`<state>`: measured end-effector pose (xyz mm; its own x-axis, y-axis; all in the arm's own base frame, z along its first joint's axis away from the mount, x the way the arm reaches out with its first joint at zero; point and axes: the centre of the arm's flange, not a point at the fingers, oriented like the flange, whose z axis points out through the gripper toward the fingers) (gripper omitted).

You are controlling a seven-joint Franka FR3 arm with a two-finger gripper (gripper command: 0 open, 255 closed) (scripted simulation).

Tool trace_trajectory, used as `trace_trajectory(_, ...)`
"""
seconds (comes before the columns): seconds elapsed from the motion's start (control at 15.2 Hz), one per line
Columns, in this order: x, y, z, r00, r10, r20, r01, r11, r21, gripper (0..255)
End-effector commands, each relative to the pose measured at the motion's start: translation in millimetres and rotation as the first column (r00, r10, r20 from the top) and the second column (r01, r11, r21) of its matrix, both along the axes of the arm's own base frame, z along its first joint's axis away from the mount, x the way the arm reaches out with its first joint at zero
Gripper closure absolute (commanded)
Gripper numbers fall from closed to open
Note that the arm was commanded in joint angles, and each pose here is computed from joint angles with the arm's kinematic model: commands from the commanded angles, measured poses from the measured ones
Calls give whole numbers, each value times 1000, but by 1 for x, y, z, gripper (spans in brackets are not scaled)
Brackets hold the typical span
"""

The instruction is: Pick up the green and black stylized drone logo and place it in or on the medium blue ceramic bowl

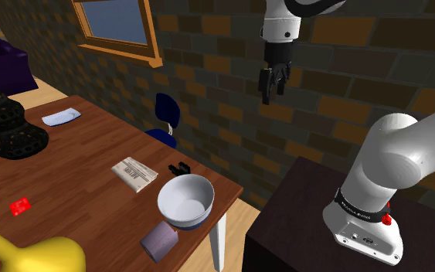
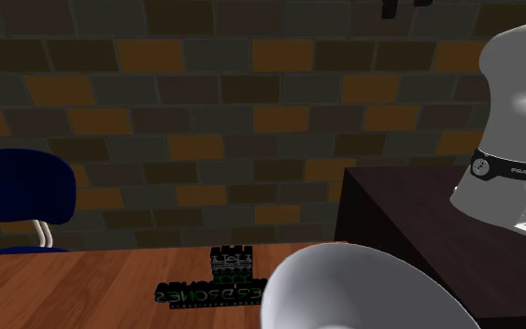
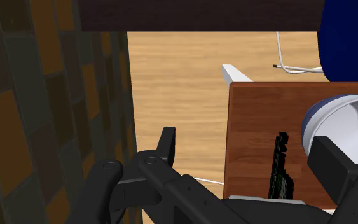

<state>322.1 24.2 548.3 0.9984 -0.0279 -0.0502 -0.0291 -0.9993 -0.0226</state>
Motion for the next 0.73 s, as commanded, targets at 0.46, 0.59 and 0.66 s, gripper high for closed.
trace_trajectory(0.46, 62, 35, -60, 1000, 13, -9, -13, 1000, 6, 0)
trace_trajectory(0.59, 79, 45, -77, 1000, 16, -12, -16, 1000, 8, 0)
trace_trajectory(0.66, 88, 50, -86, 1000, 18, -13, -18, 1000, 8, 0)
